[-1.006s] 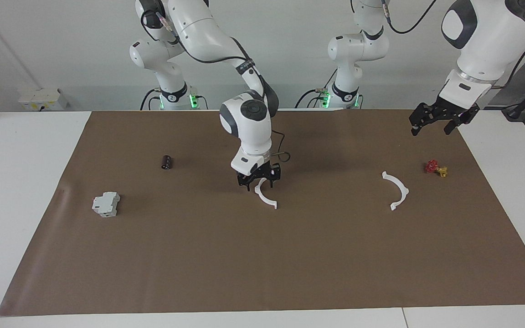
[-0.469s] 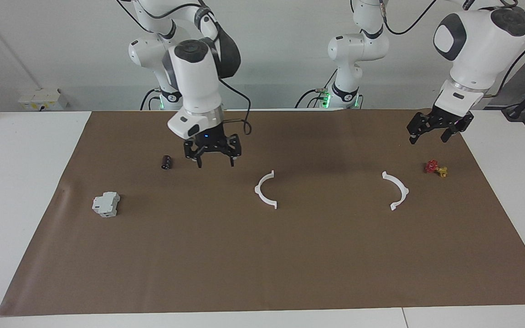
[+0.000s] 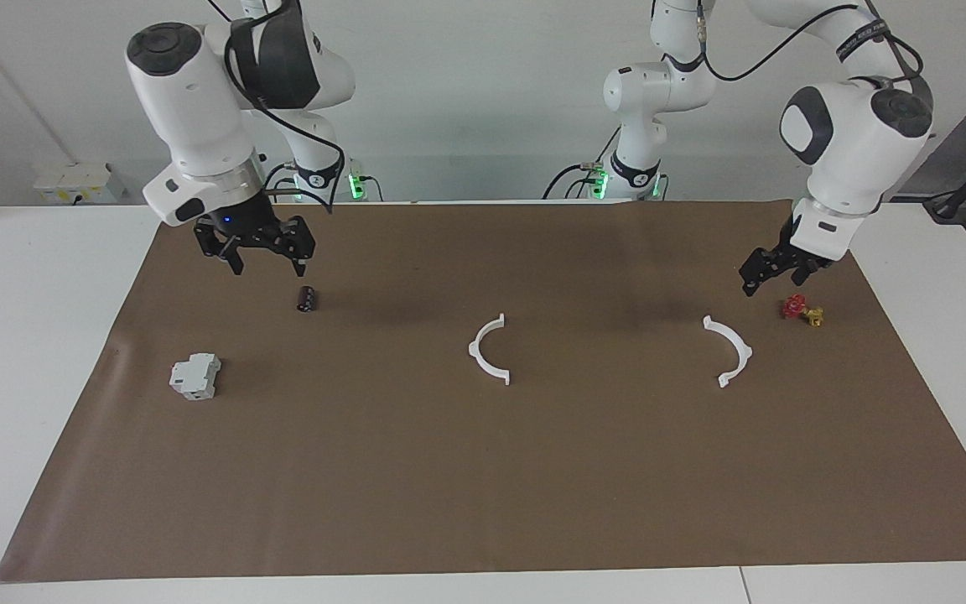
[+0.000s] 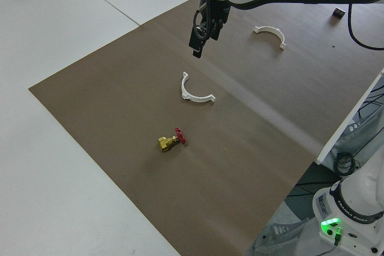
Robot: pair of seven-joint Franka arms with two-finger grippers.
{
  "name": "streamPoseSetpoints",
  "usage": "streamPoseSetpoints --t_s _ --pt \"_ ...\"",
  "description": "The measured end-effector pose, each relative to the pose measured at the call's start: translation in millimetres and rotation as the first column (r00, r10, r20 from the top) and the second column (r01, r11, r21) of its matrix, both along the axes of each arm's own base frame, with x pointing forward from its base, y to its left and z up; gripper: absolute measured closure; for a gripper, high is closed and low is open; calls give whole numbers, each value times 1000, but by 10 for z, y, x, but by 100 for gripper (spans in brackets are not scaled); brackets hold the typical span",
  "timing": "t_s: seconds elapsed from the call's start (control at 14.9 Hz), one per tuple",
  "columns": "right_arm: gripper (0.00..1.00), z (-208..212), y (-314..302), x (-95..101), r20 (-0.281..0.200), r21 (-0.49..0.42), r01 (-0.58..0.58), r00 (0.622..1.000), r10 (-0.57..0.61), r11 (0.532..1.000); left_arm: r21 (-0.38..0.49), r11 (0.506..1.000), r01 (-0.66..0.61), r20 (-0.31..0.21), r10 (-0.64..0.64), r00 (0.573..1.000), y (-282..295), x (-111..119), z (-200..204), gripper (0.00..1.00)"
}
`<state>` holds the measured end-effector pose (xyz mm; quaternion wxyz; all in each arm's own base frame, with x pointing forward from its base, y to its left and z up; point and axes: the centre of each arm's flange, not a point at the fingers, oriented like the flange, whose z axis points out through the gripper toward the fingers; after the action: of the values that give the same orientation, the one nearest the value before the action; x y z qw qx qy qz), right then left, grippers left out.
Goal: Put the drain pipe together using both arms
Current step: 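Withdraw the right gripper while the left gripper reaches the other half-ring, then grasp the second white half-ring with the left gripper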
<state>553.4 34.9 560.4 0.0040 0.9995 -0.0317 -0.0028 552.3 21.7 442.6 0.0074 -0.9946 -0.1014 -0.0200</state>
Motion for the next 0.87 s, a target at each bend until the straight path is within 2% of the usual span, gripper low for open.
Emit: streamPoseSetpoints --t_s 0.2,0.4,0.6,0.74,0.87 --pt "0 214 -366 -123 -45 1 40 998 -40 999 -5 998 -67 28 67 997 40 -127 -545 0" --pt "0 400 -634 -201 -27 6 88 996 -88 996 -6 996 -89 20 89 996 127 -260 -804 0" --pt "0 415 -636 -196 -18 6 89 996 -88 996 -9 993 -121 23 121 992 142 -310 -970 0" --pt "0 436 -611 -164 8 7 52 999 -52 999 -14 982 -187 24 187 982 130 -299 -1130 0" --pt "0 440 -590 -161 7 -18 -6 1000 6 1000 -17 977 -214 18 215 977 94 -274 -1307 0"
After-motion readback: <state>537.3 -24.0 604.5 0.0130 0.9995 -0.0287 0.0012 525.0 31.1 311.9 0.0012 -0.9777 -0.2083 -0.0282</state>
